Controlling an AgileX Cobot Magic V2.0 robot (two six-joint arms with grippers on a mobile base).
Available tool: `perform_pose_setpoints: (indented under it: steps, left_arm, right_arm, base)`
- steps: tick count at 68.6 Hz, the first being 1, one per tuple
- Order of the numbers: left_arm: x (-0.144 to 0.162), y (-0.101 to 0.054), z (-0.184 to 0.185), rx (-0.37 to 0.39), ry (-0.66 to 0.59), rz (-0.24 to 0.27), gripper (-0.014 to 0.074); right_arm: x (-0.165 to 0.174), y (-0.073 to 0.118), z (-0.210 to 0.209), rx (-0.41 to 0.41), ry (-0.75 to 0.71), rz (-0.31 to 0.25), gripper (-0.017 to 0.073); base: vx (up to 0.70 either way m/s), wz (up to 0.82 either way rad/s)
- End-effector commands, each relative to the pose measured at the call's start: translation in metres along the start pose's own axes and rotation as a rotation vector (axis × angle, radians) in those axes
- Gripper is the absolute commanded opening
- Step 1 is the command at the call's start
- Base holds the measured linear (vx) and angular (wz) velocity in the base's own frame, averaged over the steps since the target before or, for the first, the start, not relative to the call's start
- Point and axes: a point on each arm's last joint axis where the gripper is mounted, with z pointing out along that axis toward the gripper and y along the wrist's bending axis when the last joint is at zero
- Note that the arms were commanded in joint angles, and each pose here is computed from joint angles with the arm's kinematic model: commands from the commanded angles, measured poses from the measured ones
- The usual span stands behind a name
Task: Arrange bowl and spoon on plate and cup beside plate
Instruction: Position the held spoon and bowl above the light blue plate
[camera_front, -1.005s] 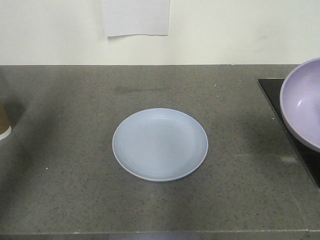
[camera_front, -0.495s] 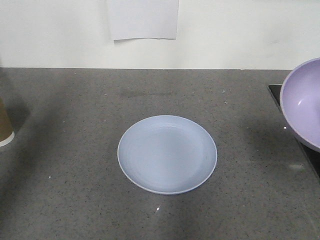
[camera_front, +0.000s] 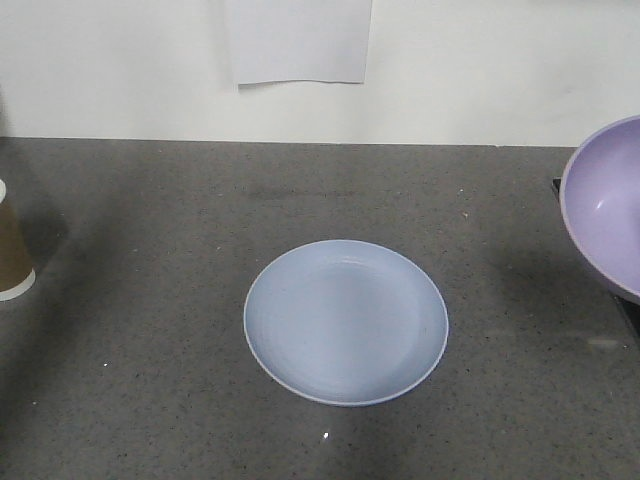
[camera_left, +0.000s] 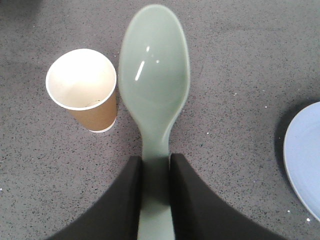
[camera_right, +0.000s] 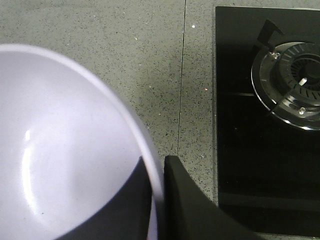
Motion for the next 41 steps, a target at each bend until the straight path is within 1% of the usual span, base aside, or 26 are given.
perform_pose_setpoints:
  steps: [1,41]
  left_arm:
    - [-0.0036,-0.0002,-0.0117,0.016,-0.062,0.0,-0.0006]
    - [-0.0036,-0.0002,-0.0117,0.016,-0.062,0.0,-0.0006]
  right_arm:
    - [-0.008,0.0002,-0.0111,0.006,-0.097,-0.006,-0.0006]
    - [-0.008,0.0002,-0.0111,0.006,-0.097,-0.006,-0.0006]
  base:
    - [0.03,0.04]
    - [0.01,0.01]
